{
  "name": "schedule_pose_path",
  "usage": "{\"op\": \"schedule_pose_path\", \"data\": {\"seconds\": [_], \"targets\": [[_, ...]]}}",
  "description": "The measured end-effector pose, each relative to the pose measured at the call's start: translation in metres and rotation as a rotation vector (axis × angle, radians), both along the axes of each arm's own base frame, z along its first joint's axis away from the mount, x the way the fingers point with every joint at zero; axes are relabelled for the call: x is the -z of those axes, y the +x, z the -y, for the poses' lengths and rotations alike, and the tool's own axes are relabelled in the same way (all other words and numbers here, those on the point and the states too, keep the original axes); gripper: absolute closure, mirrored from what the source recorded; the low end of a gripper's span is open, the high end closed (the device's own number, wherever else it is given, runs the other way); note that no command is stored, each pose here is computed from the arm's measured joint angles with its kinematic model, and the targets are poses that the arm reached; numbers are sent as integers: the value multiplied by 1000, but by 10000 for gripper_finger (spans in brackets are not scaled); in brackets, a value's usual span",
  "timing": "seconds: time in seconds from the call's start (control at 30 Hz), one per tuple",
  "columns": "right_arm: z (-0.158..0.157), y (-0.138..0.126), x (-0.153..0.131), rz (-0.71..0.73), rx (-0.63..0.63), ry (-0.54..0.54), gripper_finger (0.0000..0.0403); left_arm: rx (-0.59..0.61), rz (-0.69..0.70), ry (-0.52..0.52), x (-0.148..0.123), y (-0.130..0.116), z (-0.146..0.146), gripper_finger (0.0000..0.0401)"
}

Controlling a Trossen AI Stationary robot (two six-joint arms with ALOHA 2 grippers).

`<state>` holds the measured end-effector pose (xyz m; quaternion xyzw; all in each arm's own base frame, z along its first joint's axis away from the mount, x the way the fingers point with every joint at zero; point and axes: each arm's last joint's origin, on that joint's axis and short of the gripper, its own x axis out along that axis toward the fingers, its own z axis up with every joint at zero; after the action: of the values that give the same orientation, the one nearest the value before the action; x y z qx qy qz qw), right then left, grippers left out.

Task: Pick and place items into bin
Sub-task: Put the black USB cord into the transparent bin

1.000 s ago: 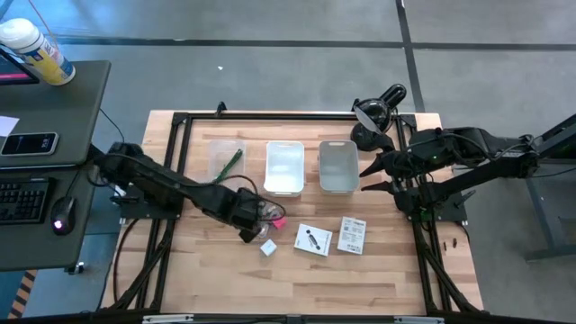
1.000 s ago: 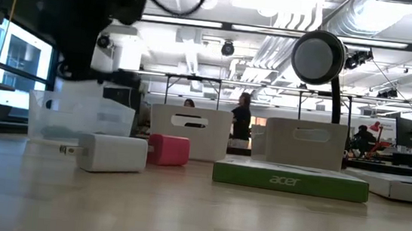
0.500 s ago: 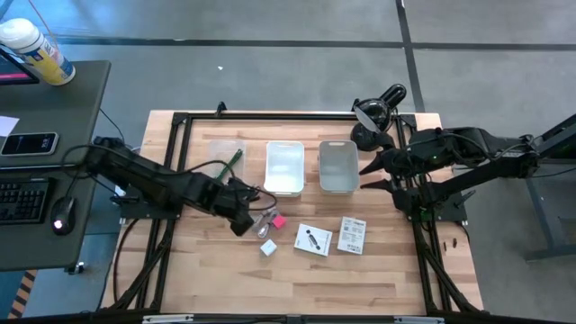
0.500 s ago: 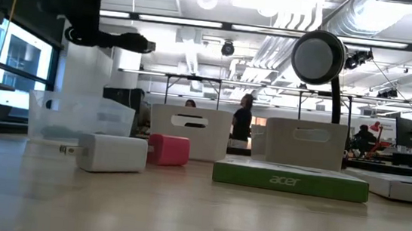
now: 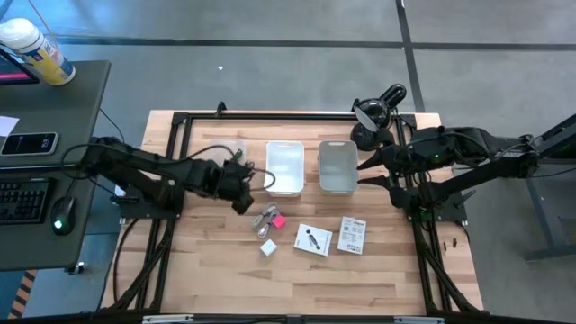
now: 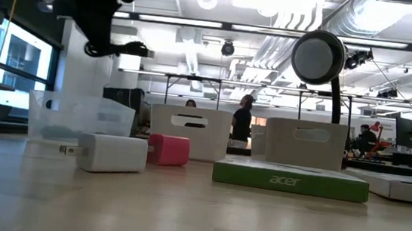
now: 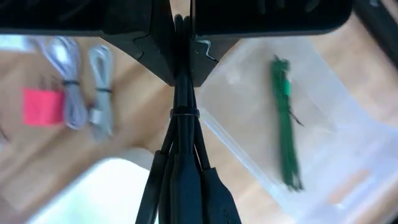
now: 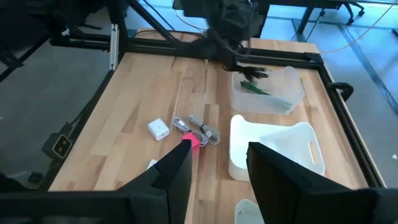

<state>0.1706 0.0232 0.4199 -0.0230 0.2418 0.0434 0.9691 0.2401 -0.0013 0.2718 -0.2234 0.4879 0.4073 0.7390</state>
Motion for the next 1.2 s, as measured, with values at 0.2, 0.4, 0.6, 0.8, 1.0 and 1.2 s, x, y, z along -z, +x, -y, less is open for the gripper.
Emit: {"op": "schedule_pose_path", "data": {"seconds": [0.2, 0.4, 0.6, 0.8, 1.0, 1.2], "targets": [[0, 0, 0, -2, 9, 16, 258, -39, -69, 11, 0, -4, -43, 400], [0, 0, 0, -5, 13, 43, 258, -67, -204, -42, 10, -22, -73, 400], [0, 0, 0, -7, 13, 49, 258, -76, -262, -84, 28, -30, -80, 399], [0, 0, 1, -7, 17, 47, 258, -77, -257, -100, 42, -32, -80, 399], [0, 0, 1, -6, 19, 41, 258, -73, -242, -108, 45, -31, -80, 398], [0, 0, 1, -7, 20, 41, 258, -75, -247, -100, 45, -32, -80, 386]]}}
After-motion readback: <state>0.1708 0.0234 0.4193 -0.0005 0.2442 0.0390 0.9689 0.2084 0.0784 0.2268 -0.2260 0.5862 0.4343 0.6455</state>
